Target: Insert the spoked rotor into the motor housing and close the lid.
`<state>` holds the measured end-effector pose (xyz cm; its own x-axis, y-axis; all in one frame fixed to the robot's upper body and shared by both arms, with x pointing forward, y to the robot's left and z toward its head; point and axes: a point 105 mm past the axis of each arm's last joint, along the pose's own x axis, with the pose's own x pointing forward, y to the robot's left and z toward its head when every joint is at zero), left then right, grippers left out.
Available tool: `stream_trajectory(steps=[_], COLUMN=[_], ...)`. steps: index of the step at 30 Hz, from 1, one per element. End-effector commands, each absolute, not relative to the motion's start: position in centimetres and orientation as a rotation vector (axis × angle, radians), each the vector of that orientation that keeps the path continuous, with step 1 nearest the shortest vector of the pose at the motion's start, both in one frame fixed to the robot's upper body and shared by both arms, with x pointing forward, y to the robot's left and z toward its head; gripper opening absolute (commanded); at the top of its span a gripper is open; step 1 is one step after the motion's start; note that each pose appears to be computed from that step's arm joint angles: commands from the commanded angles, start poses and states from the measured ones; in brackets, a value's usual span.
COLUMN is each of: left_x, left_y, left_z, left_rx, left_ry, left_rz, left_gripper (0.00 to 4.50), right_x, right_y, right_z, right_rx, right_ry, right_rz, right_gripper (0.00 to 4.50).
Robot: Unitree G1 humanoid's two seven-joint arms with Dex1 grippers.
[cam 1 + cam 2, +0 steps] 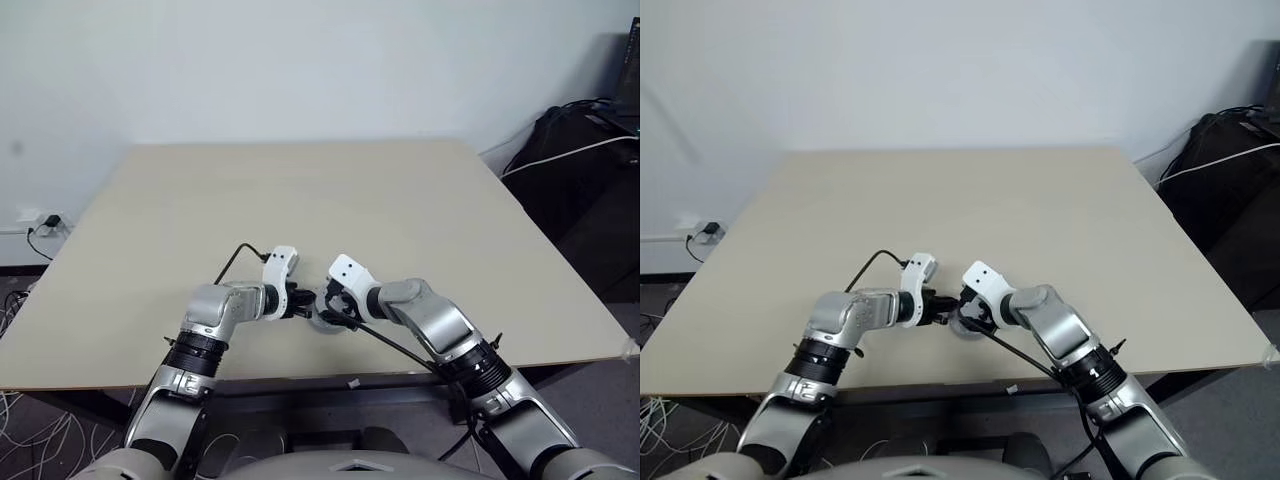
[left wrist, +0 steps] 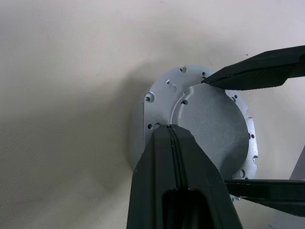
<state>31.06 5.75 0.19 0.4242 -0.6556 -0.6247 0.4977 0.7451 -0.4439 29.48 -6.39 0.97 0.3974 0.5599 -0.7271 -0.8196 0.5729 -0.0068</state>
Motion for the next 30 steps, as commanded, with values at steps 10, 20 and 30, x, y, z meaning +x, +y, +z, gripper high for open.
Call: stream_trajectory(steps=[10, 20, 30], left_x=[30.6, 30.7, 30.7], left_y=[5.6, 5.1, 4.3], left_z=[-0.3, -0.1, 0.2], left_rx=[-0.185, -0.191, -0.200], left_ry=[0.898, 0.889, 0.874], left_rz=[-0.735, -0.754, -0.790], left_gripper=[0.00, 0.00, 0.00], right_x=[28.9, 26.5, 28.8], right_y=[-6.9, -7.5, -14.3], right_z=[0.5, 6.0, 4.8], right_rx=[-0.302, -0.154, 0.275], right_ry=[0.760, 0.603, 0.628], right_rz=[0.875, 1.028, 0.496], right_gripper=[4.46, 4.46, 4.46])
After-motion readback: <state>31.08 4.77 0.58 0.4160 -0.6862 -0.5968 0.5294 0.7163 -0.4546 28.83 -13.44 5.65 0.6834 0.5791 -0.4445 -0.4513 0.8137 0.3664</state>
